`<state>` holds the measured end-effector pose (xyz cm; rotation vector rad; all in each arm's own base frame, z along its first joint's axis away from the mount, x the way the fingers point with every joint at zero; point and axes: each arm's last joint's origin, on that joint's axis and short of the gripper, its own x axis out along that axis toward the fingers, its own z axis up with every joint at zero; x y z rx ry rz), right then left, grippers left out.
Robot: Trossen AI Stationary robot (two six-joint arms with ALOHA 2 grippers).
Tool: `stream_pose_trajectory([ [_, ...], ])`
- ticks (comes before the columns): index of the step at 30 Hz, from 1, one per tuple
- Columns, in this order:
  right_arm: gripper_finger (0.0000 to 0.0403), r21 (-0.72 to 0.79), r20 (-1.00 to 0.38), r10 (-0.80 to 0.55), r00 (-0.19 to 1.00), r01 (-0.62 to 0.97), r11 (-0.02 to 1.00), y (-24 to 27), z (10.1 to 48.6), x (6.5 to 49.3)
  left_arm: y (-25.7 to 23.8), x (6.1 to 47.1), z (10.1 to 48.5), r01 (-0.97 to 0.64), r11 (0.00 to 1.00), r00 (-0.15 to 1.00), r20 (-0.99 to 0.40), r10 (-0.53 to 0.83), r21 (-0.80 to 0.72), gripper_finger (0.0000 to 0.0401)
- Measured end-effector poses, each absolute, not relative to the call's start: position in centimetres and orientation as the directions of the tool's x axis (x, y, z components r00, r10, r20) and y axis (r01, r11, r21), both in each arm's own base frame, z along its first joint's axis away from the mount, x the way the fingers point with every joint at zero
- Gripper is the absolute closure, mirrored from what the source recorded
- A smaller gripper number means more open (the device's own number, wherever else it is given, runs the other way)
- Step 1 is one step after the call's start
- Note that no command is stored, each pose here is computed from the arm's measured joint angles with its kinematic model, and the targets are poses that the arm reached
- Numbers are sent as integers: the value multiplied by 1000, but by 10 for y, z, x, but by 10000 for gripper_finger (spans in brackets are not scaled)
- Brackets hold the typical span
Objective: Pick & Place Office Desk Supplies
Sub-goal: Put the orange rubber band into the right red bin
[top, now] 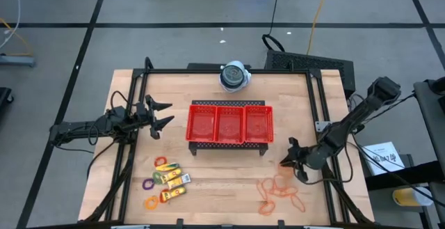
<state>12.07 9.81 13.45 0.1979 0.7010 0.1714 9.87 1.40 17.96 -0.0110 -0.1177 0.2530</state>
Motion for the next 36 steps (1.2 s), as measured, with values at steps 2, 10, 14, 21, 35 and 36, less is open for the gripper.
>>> stream_pose_trajectory([
  [2, 377, 187, -647, 208, 733, -112, 976, 101, 150, 127, 14, 99, 180, -249, 968, 961, 114, 251, -26, 134],
  [10, 381, -3, -839, 2, 543, -8, 1000, 95, 211, 125, 14, 99, 180, -249, 968, 961, 115, 250, -26, 134],
  [14, 381, -1, -924, -43, 379, 111, 994, 86, 211, 112, 14, 99, 180, -249, 968, 961, 115, 251, -26, 135],
  [21, 352, 109, -906, 22, 423, 183, 977, 89, 201, 118, 14, 99, 180, -249, 968, 961, 114, 250, -26, 135],
  [35, 161, 168, -859, 206, 470, -123, 978, 109, 215, 158, 14, 99, 180, -249, 968, 961, 115, 250, -26, 134],
  [36, 162, 140, -882, 188, 431, -140, 980, 112, 214, 162, 14, 99, 180, -249, 968, 961, 115, 250, -26, 134],
])
